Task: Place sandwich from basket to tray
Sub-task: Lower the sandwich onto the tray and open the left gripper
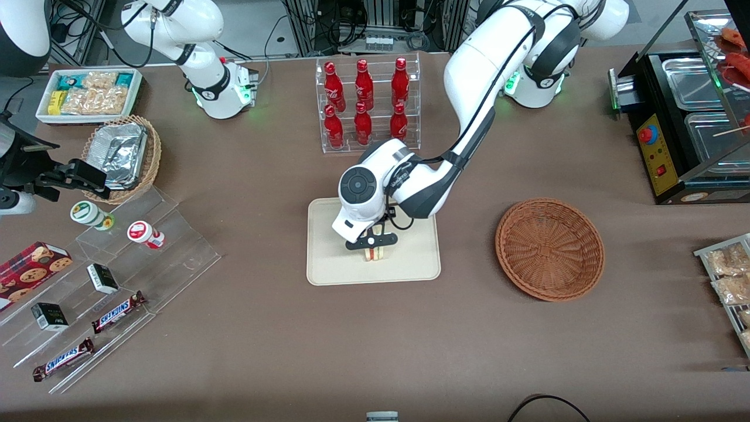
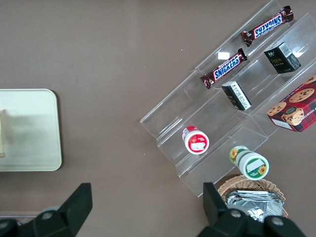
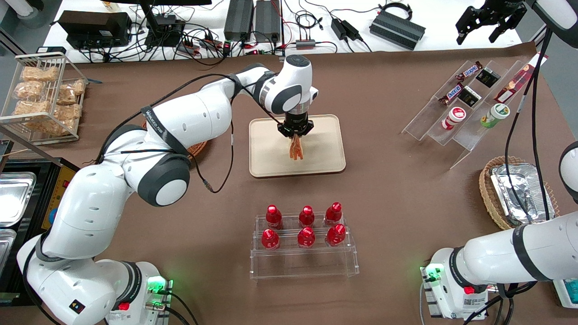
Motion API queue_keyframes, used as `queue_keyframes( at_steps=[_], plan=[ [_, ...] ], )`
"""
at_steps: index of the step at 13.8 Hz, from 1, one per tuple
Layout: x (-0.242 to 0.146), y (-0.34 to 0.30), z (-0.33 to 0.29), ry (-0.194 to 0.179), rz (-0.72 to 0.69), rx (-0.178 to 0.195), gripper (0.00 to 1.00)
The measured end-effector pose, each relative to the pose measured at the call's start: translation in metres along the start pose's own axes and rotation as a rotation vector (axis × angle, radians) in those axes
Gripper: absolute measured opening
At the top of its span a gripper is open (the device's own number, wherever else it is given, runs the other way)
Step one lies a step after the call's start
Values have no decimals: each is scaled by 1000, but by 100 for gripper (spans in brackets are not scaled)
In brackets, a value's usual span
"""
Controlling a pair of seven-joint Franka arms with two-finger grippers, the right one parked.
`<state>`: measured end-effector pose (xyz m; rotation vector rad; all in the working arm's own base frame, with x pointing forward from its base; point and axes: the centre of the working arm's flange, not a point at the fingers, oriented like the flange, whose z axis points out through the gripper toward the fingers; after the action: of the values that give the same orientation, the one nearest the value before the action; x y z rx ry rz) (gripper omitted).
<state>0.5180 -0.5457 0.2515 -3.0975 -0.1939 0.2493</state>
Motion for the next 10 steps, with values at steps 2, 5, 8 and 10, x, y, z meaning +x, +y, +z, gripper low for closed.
queue_keyframes(
  at_steps=[2,5,8,10],
  plan=[
    [1,0,-1,2,-13,-1,16],
    [3,-1,0,28,-58,11,16],
    [3,2,9,46,-78,19,16],
    [2,3,14,44,-81,22,22]
  ],
)
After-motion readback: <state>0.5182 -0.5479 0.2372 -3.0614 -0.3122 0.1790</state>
